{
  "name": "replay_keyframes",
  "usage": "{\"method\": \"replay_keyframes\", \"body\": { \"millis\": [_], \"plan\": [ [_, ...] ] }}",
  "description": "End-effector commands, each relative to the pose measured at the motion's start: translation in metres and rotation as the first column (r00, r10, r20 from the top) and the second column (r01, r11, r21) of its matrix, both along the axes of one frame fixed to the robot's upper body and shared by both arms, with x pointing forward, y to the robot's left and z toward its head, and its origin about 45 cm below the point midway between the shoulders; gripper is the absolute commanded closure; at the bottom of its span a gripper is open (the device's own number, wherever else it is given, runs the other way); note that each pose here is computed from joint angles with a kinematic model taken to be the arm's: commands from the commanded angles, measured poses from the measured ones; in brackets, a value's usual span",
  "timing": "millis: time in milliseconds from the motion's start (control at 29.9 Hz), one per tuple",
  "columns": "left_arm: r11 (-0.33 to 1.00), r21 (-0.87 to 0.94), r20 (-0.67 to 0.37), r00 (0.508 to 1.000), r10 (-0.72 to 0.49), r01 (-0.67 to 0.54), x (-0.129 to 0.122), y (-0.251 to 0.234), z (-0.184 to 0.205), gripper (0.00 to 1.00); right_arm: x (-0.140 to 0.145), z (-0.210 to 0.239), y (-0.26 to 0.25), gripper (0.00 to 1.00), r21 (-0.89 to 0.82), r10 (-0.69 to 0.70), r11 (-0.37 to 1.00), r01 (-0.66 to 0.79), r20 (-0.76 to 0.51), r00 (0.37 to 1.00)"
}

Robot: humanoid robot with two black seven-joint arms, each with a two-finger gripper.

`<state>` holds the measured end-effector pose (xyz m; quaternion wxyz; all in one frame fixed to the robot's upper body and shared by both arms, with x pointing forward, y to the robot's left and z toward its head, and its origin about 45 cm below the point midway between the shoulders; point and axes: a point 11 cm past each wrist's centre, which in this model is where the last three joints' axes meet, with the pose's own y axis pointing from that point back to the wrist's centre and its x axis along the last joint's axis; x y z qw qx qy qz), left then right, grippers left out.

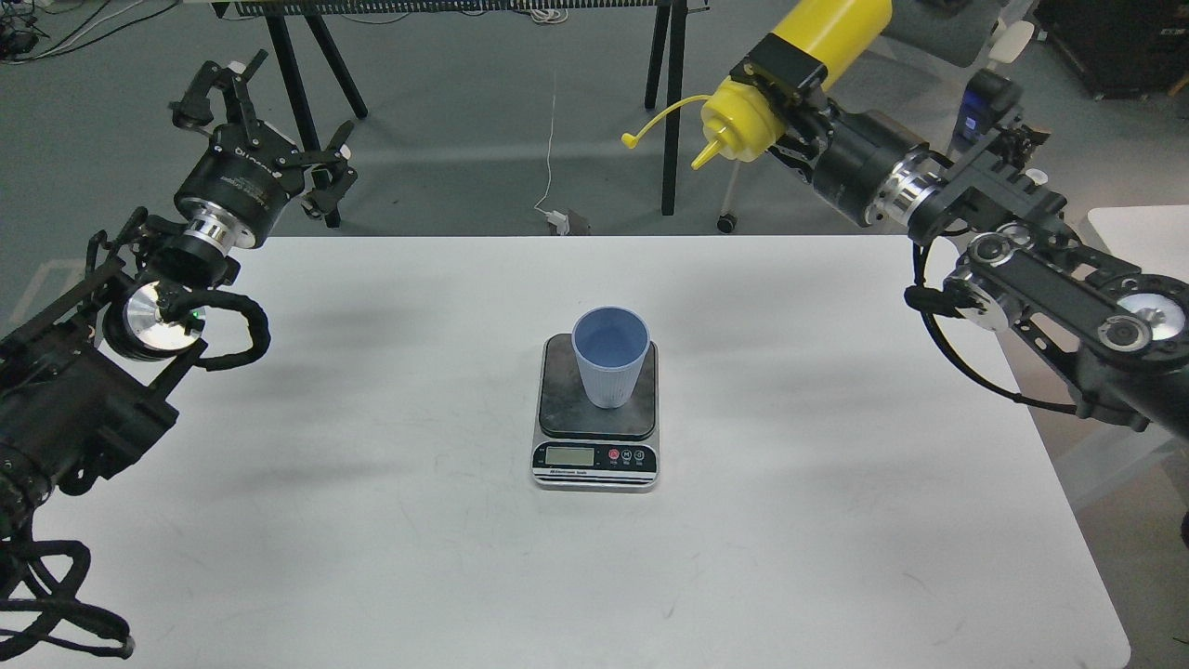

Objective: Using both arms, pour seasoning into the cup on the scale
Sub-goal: 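Raise the bottle away from the cup and turn it upright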

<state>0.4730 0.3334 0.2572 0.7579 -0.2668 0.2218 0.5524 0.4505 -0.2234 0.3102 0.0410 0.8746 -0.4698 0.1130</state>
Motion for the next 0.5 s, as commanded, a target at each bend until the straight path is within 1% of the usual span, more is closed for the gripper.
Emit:
{"method": "replay_keyframes", "body": {
  "millis": [0, 67, 167, 267, 401, 468],
  "plan": [
    [0.999, -0.037, 0.029, 1.0, 0.005, -0.004, 0.002, -0.002, 0.01, 0.0, -0.006, -0.013, -0.026, 0.63, 0.233, -0.032, 0.97, 0.063, -0.135, 0.99],
    [0.998, -0.058, 0.039, 0.999, 0.015, -0.013, 0.002, 0.0, 0.013, 0.0, -0.011, -0.021, -0.04, 0.63, 0.355, -0.035, 0.929, 0.105, -0.198, 0.98],
    [0.998, -0.067, 0.041, 0.999, 0.02, -0.017, 0.002, 0.001, 0.013, 0.0, -0.023, -0.04, -0.058, 0.63, 0.52, -0.004, 0.839, 0.157, -0.284, 0.959],
    [0.998, -0.067, 0.04, 0.999, 0.021, -0.018, 0.002, 0.001, 0.013, 0.0, -0.037, -0.057, -0.069, 0.63, 0.621, 0.034, 0.759, 0.195, -0.336, 0.941],
    [0.998, -0.066, 0.04, 0.999, 0.02, -0.017, 0.002, 0.001, 0.013, 0.0, -0.061, -0.083, -0.08, 0.63, 0.768, 0.096, 0.577, 0.277, -0.401, 0.911],
    [0.998, -0.065, 0.039, 0.999, 0.021, -0.018, 0.002, 0.002, 0.013, 0.0, -0.074, -0.093, -0.083, 0.63, 0.816, 0.135, 0.496, 0.297, -0.411, 0.902]
  ]
}}
